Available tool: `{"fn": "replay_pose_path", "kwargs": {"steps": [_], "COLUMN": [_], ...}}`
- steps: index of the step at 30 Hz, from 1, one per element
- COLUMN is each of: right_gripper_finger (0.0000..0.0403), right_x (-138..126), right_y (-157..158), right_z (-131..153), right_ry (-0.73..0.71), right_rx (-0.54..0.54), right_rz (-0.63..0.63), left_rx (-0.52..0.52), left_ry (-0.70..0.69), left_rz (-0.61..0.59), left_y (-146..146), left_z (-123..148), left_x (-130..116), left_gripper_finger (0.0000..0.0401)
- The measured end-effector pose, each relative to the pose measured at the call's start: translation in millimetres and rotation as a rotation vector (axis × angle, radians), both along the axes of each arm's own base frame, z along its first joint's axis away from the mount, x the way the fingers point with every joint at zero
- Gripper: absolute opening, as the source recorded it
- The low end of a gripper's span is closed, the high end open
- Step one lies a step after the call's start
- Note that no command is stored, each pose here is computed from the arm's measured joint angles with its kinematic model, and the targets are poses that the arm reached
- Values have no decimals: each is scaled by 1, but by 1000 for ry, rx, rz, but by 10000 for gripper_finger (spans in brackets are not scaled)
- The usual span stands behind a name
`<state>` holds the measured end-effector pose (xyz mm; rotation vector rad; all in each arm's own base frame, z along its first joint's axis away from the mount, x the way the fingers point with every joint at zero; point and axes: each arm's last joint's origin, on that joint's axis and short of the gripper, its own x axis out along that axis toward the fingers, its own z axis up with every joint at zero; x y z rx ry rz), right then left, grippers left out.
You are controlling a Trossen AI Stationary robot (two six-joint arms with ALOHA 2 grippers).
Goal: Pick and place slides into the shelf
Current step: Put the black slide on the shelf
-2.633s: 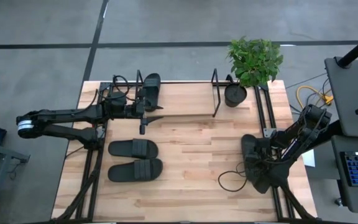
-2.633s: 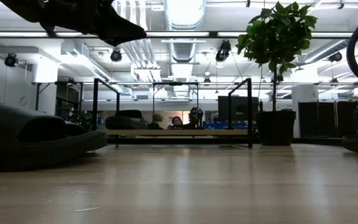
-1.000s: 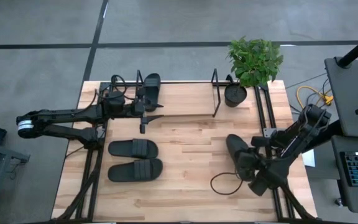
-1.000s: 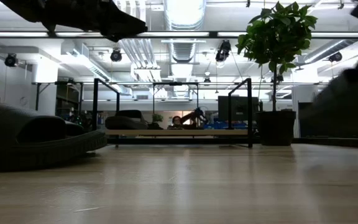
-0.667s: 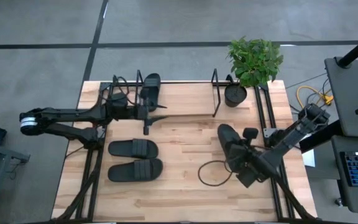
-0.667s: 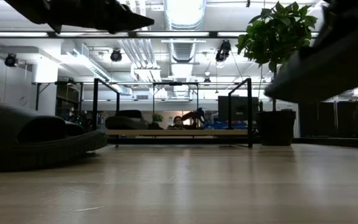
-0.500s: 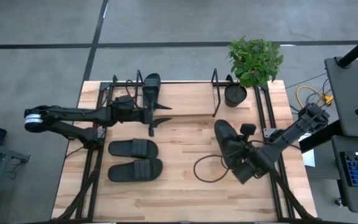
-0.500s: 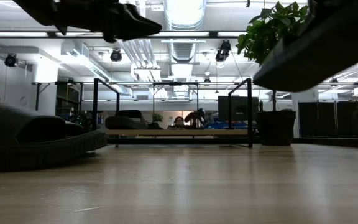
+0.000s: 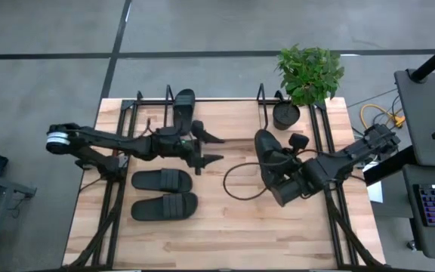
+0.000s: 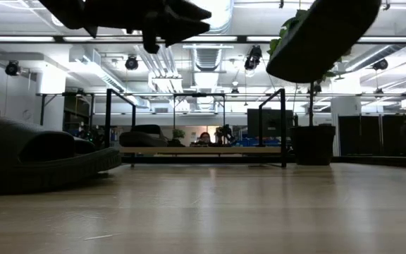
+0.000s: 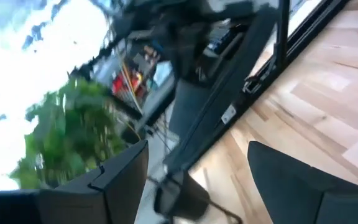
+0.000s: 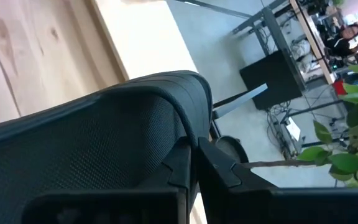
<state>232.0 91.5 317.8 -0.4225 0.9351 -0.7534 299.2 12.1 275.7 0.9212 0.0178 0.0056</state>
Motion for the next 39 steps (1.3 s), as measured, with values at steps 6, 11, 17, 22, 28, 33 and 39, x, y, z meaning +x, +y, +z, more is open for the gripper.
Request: {"fn": "replay_pose_path", "kwargs": {"steps": [6, 11, 17, 22, 28, 33, 39], "right_gripper_finger": [8, 8, 8, 8, 8, 8, 8], "right_x": [4, 7, 9, 10, 11, 11, 13], "right_y": [-5, -11, -13, -12, -12, -12, -11], "right_z": [12, 15, 15, 15, 15, 15, 16], "right_ry": [-27, -33, -52, -64, -69, -77, -99], "right_rx": [14, 17, 27, 36, 38, 41, 52], "right_rz": [-14, -33, -45, -45, -45, -46, -47], "left_rx": [106, 152, 216, 263, 270, 271, 271], "left_ry": [14, -11, -36, -35, -23, -38, -32], "left_rz": [2, -34, -75, -76, -77, -61, -49], "left_y": [-16, -30, -46, -49, -51, -48, -44], "left_z": [-8, -9, -5, -9, -16, -11, -12], "left_x": [25, 47, 76, 100, 115, 120, 121], "left_gripper_finger": [260, 260, 260, 260, 260, 260, 260]}}
